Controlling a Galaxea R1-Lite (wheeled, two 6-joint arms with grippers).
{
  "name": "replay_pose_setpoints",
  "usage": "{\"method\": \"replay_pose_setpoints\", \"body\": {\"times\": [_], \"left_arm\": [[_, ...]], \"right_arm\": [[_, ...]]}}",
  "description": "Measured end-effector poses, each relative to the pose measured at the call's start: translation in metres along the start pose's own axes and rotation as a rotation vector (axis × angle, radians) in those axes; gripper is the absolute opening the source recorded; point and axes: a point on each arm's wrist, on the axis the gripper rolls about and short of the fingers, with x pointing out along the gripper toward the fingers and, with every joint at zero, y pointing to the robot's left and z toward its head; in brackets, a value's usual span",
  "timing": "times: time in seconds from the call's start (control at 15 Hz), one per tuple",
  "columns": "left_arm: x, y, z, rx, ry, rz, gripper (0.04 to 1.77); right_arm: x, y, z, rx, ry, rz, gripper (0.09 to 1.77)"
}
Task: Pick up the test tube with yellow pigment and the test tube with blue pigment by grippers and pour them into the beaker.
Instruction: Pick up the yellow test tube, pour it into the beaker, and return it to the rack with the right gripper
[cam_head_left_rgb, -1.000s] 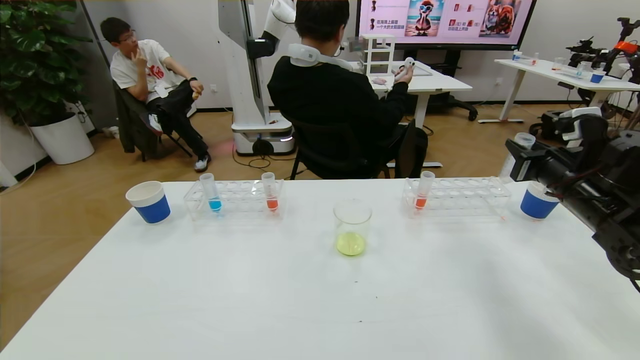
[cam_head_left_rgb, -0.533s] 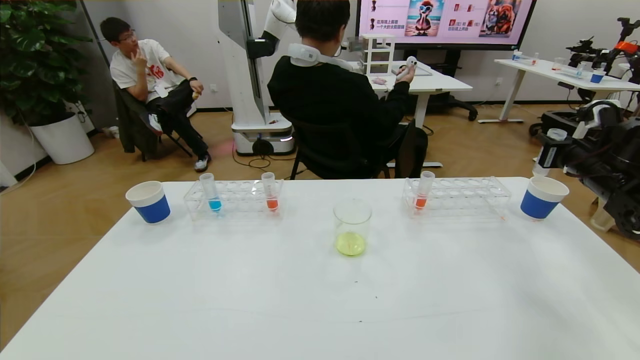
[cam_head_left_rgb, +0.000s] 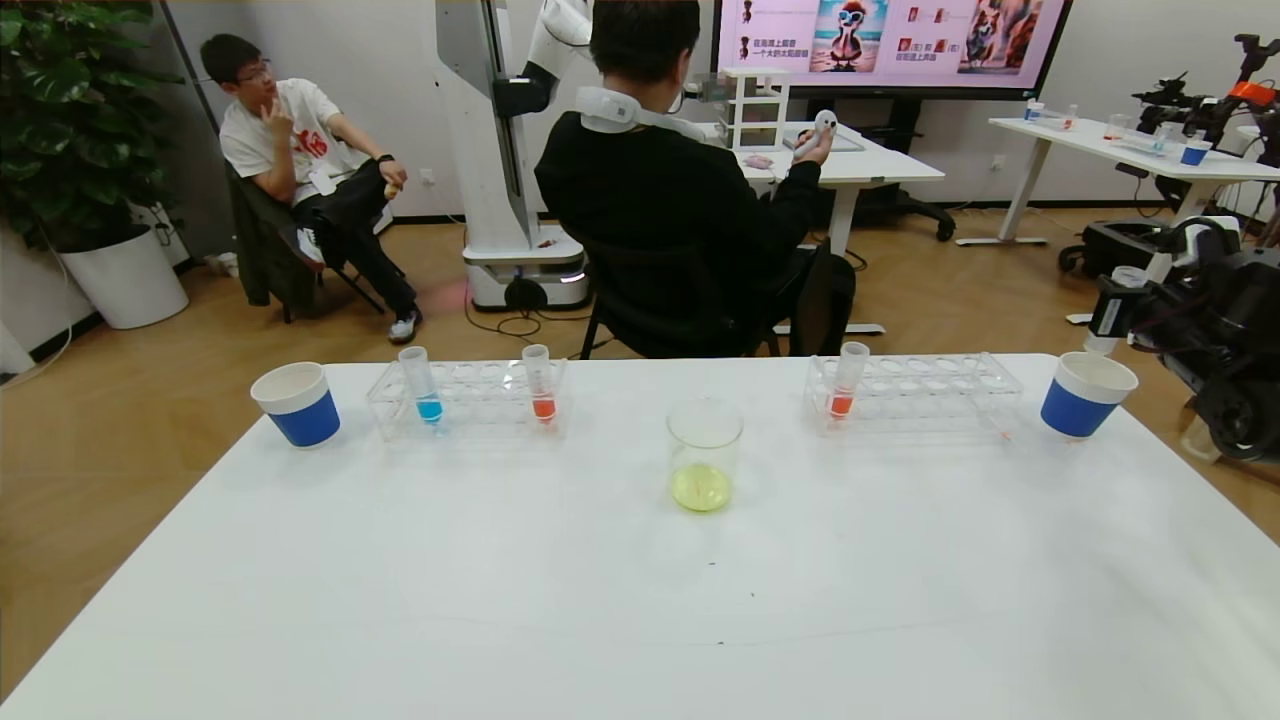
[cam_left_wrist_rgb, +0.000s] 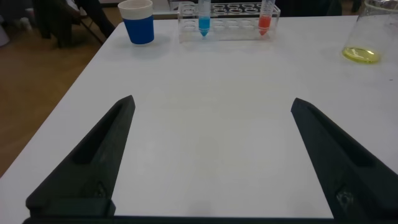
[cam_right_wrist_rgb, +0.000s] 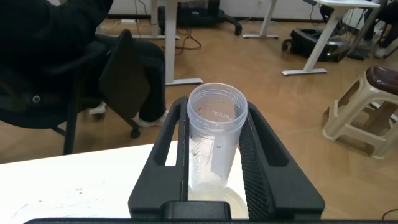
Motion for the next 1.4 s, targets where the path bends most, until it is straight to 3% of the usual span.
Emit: {"method": "replay_pose_setpoints", "body": {"times": [1.0, 1.13, 1.4], "left_arm": [[0.000, 0.000, 0.000, 0.000, 0.000, 0.000, 1.75], [0.000, 0.000, 0.000, 0.000, 0.000, 0.000, 1.75], [0.000, 0.000, 0.000, 0.000, 0.000, 0.000, 1.75]], "right_arm": [[0.005, -0.001, -0.044, 0.009, 0.103, -0.001, 0.50], [0.005, -0.004, -0.044, 0.009, 0.100, -0.007, 0.50], [0.007, -0.005, -0.036, 0.005, 0.017, -0.011, 0.50]]}}
